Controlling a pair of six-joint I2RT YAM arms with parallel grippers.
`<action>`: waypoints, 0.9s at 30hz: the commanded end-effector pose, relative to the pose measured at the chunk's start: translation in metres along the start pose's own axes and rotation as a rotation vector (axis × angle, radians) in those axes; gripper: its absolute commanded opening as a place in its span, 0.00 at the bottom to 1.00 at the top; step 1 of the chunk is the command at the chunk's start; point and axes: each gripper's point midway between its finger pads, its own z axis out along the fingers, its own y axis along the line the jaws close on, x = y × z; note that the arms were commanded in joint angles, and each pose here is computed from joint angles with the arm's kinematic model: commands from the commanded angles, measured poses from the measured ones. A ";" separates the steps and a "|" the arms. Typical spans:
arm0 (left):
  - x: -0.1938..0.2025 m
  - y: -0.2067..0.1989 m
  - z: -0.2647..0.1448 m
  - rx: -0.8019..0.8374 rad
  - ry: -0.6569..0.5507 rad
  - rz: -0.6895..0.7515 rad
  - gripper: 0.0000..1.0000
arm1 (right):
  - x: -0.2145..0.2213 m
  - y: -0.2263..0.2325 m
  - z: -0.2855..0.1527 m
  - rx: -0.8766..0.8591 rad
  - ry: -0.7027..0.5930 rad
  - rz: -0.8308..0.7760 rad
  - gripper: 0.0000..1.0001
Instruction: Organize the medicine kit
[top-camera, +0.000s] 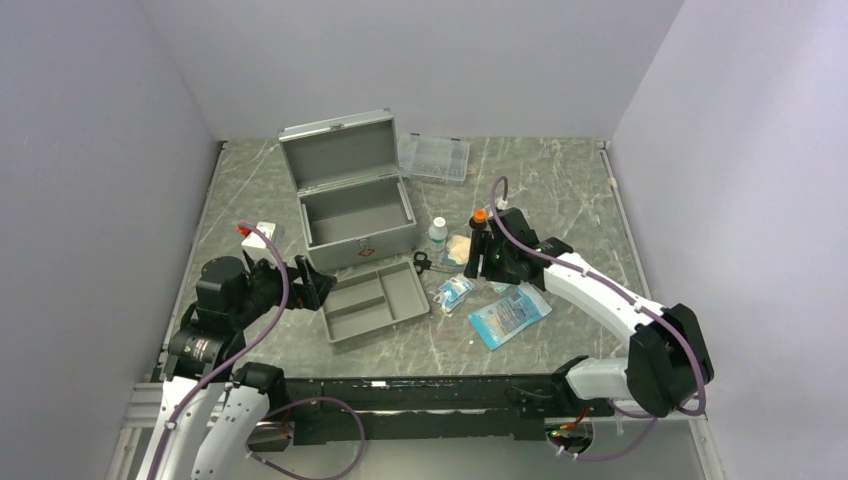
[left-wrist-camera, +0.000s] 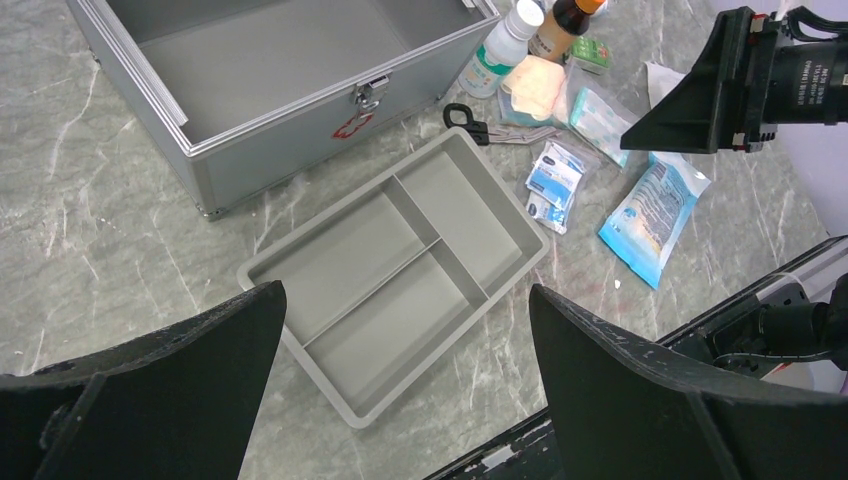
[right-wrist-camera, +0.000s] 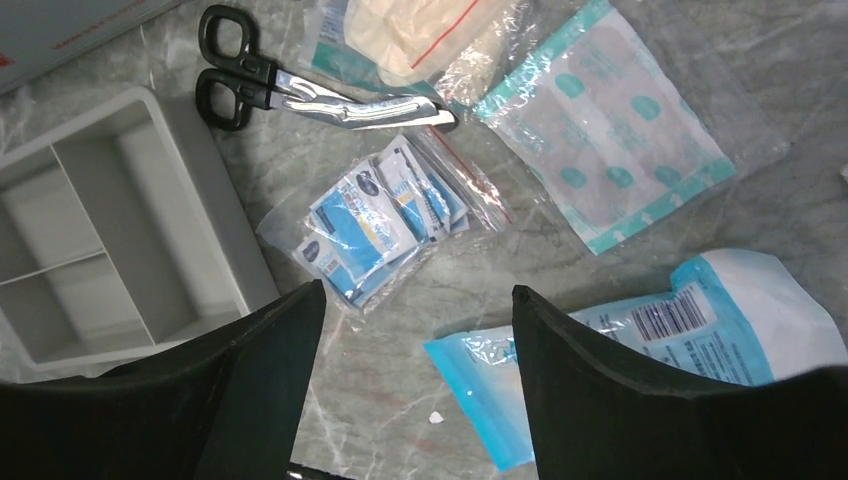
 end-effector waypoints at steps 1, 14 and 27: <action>-0.009 -0.005 -0.003 0.020 -0.040 0.015 0.99 | -0.002 -0.014 -0.017 0.061 -0.050 0.029 0.72; -0.011 -0.013 -0.007 0.059 -0.056 0.030 0.99 | 0.015 -0.051 -0.032 0.220 -0.096 0.291 0.74; -0.012 -0.015 -0.010 0.067 -0.070 0.037 0.99 | -0.052 -0.047 0.007 0.232 -0.164 0.242 0.70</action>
